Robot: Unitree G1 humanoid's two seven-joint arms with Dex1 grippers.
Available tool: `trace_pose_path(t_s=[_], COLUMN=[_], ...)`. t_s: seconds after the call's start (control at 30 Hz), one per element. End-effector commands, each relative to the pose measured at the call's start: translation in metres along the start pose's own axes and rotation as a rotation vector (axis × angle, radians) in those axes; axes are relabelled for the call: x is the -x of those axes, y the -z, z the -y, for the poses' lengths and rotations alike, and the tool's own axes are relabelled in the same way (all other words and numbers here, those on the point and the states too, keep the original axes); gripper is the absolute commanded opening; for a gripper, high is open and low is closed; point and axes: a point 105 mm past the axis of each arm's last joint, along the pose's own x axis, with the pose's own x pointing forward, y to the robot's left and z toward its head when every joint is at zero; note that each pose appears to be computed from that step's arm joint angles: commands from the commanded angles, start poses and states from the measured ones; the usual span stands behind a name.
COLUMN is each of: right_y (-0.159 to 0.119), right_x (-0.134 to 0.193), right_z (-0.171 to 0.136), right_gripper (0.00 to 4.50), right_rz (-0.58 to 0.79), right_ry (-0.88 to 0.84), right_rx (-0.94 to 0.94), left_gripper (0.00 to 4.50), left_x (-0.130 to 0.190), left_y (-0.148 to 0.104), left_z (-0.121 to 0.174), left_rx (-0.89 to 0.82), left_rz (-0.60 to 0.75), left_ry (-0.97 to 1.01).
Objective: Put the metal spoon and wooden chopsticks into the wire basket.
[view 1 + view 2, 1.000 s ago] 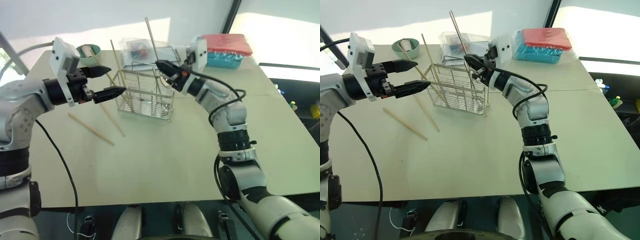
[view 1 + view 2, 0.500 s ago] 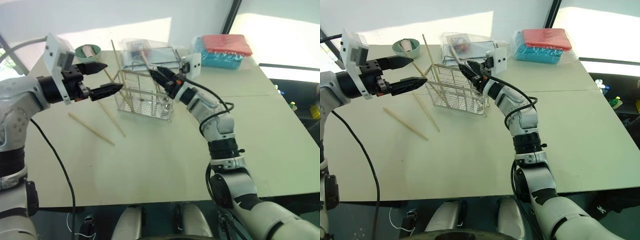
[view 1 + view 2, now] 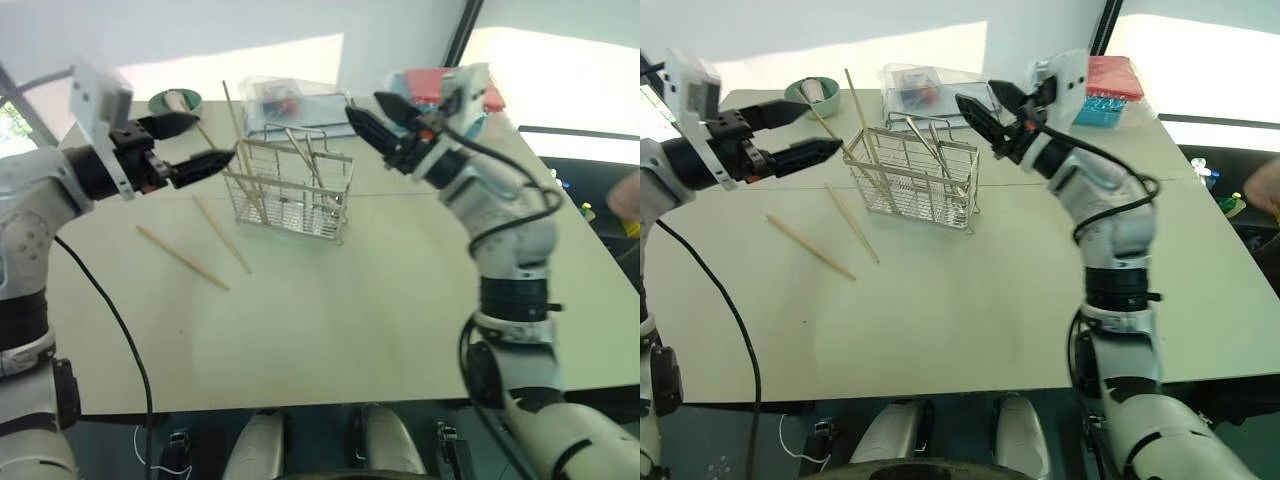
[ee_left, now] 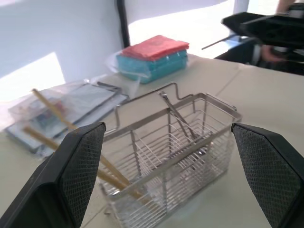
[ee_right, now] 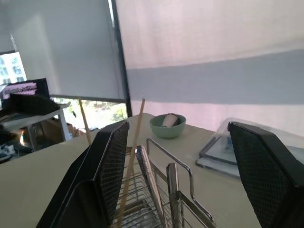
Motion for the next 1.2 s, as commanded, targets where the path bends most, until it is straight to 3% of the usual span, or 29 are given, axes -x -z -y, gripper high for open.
trace_pose_path(t_s=[0.03,0.1,0.23,0.33,0.4,0.63,1.1,1.2], right_y=[-0.019,-0.016,-0.004,0.014,0.023,0.041,0.049,0.051], right_x=[0.027,0.045,0.075,0.085,0.087,0.095,0.100,0.102], right_z=[-0.035,-0.044,-0.060,-0.070,-0.074,-0.088,-0.092,-0.094], right_gripper=[3.42,3.42,3.42,3.42,3.42,3.42,3.42,3.50], right_rz=[-0.083,-0.163,-0.294,-0.367,-0.402,-0.477,-0.449,-0.452], right_ry=[-0.262,-0.345,-0.454,-0.487,-0.501,-0.531,-0.438,-0.437], right_rx=[0.103,0.127,0.120,0.087,0.116,0.130,0.091,0.089], left_gripper=[4.50,4.50,4.50,4.50,4.50,4.50,4.50,3.66], left_x=[0.024,0.035,0.055,0.070,0.074,0.050,0.014,0.009], left_y=[-0.022,-0.017,0.018,0.078,0.100,0.148,0.182,0.186], left_z=[-0.025,-0.040,-0.076,-0.094,-0.093,-0.076,-0.084,-0.086], left_rx=[0.050,0.105,0.257,0.450,0.538,0.733,0.755,0.771], left_rz=[0.087,0.078,-0.031,-0.259,-0.352,-0.555,-0.654,-0.649], left_ry=[-0.181,-0.294,-0.619,-0.950,-1.055,-1.112,-1.095,-1.098])
